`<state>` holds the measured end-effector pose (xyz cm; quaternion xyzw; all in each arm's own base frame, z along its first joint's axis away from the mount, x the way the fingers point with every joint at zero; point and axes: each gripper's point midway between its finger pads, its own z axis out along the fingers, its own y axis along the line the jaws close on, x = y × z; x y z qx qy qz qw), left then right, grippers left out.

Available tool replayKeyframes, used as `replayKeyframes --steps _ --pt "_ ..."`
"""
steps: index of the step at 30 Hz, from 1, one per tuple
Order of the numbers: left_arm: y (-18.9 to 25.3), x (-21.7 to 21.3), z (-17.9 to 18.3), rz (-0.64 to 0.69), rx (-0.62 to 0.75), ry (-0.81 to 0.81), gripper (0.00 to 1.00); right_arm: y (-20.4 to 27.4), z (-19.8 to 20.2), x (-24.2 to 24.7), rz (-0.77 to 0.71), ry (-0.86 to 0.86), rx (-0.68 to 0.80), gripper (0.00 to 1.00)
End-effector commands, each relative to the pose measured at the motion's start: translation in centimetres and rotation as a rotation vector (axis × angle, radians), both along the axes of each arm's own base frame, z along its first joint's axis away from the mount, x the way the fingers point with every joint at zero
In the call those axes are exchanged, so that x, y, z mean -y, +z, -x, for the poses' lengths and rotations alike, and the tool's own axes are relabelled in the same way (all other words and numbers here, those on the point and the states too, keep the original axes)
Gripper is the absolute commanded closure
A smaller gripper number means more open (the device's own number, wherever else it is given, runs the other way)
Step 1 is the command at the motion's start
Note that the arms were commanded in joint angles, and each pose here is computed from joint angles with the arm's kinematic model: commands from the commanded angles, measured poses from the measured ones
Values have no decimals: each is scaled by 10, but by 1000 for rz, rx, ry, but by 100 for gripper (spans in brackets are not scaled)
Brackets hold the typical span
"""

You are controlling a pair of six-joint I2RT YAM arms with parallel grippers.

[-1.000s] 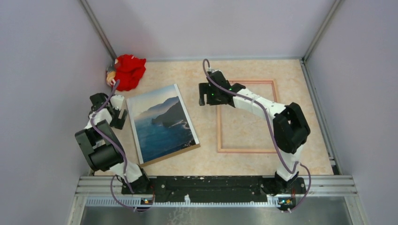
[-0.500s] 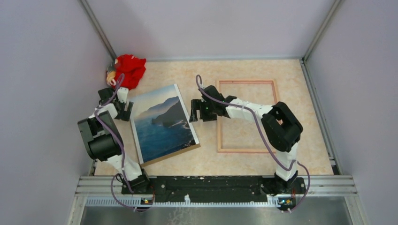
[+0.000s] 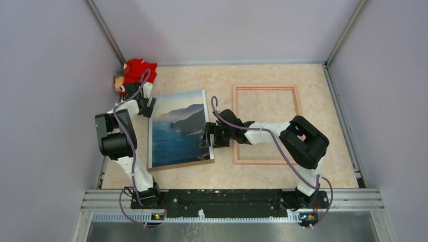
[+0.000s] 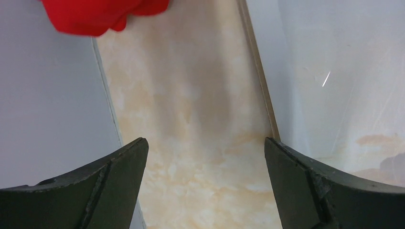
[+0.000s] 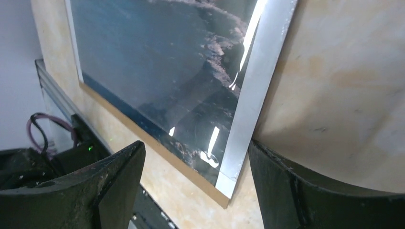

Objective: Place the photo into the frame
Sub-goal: Adjust the photo frame item at the center of the board.

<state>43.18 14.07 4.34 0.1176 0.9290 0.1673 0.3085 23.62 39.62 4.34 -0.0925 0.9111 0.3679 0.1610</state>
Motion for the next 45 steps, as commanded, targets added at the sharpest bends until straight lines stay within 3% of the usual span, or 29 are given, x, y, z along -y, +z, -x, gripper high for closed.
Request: replayKeyframes --steps 1,11,21,33,45 --pt "-22 22 7 71 -103 -3 2 -11 29 1 -1 12 -86 20" --pt "47 21 2 136 -18 -62 2 29 -48 46 118 -121 52 18" --pt "21 22 38 134 -68 -57 2 9 -107 14 145 -116 66 19" --pt "-6 39 52 204 -90 -57 2 -18 -112 -5 109 -123 -3 25" --pt "-29 52 67 223 -138 -61 2 32 -115 -31 -27 -80 62 29"
